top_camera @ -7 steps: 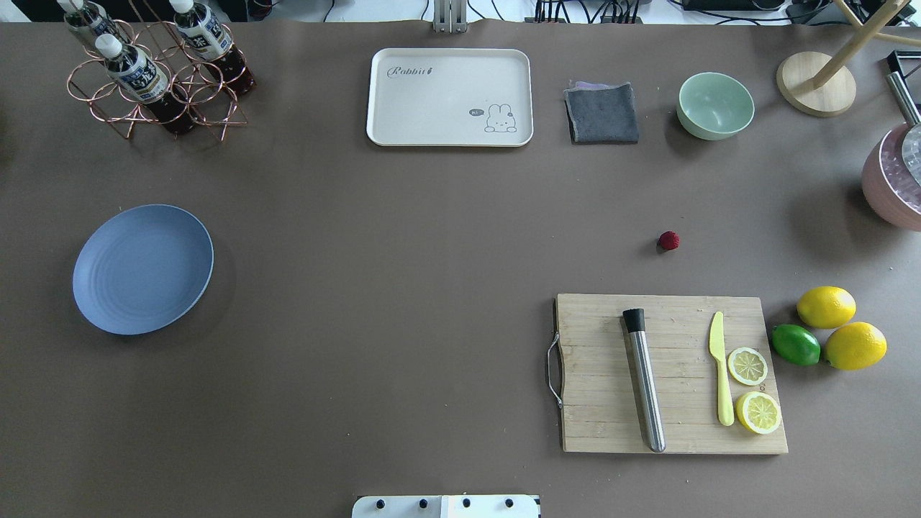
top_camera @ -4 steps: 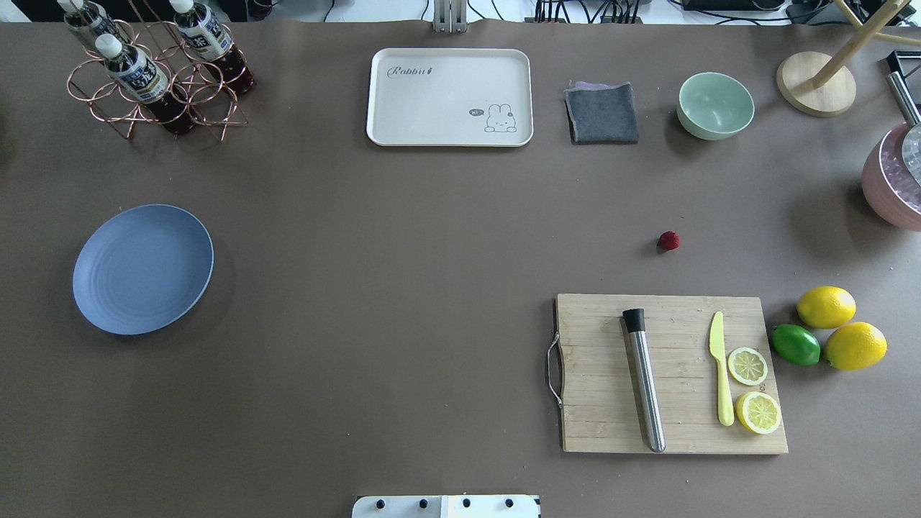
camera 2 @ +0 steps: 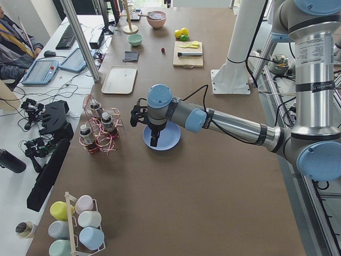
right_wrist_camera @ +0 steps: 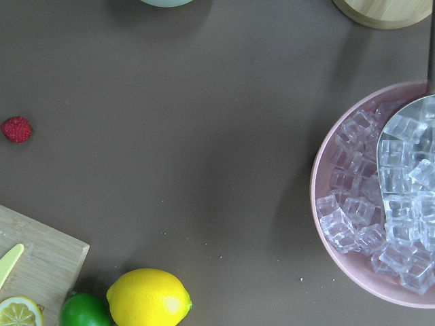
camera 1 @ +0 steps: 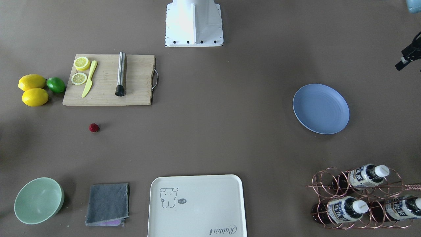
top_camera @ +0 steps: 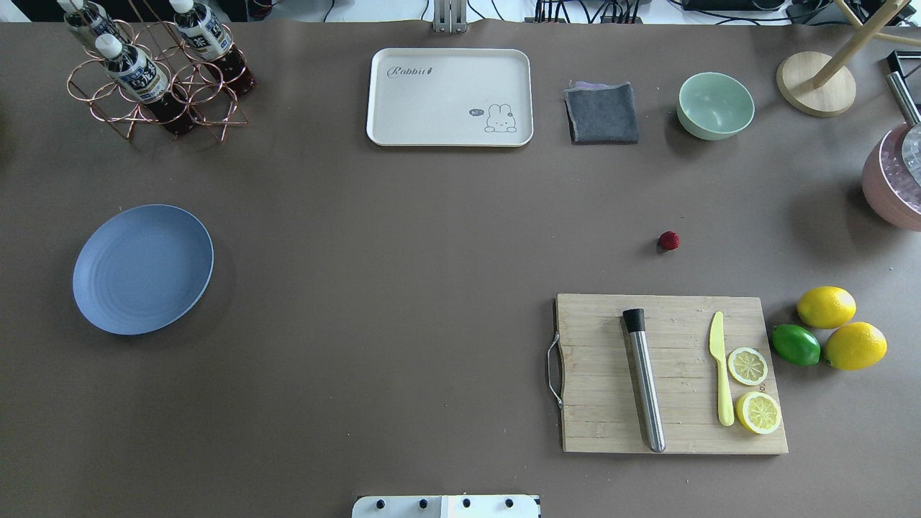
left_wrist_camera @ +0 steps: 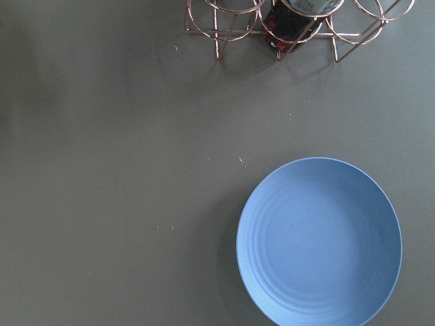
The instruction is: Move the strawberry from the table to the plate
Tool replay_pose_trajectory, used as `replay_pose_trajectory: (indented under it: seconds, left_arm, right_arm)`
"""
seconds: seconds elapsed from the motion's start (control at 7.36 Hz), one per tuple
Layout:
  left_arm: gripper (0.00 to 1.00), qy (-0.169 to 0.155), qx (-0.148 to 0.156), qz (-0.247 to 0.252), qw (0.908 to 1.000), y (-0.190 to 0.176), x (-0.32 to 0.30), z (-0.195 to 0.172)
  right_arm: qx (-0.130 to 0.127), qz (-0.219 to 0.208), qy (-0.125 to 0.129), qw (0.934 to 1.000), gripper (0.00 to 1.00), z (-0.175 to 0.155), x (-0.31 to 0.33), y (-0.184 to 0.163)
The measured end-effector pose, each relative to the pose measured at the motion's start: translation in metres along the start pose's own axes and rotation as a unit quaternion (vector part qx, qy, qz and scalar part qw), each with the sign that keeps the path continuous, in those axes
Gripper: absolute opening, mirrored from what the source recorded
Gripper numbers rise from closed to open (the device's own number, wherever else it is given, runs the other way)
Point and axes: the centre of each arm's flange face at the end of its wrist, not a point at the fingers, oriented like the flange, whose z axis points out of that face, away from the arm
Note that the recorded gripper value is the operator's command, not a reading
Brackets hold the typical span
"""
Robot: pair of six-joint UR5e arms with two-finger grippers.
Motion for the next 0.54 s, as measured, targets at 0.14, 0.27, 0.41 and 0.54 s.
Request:
replay_pose_trajectory:
  seconds: [0.14,0.27,0.41,0.54]
  left_arm:
    - [0.98,-0.006,-0.002,-0.004,1.0,0.001,-0.005,0.003]
    - [0.98,-0.015,-0.005,-0.011,0.9998,0.002,-0.013,0.008]
    - [0.98,-0.028,-0.01,-0.016,0.9994,0.001,-0.022,0.016]
    - [0.98,-0.045,-0.022,-0.016,0.9986,0.001,-0.025,0.033]
  right_arm:
    - [-0.001,-0.001,0.0,1.0,1.0,0.001,-0.001,-0.001]
    - [-0.004,-0.004,-0.001,1.0,1.0,0.004,-0.004,-0.002]
    - [-0.007,0.002,-0.001,1.0,1.0,0.008,-0.007,-0.004]
    - [-0.011,0.021,0.002,0.9997,1.0,0.011,-0.01,-0.005]
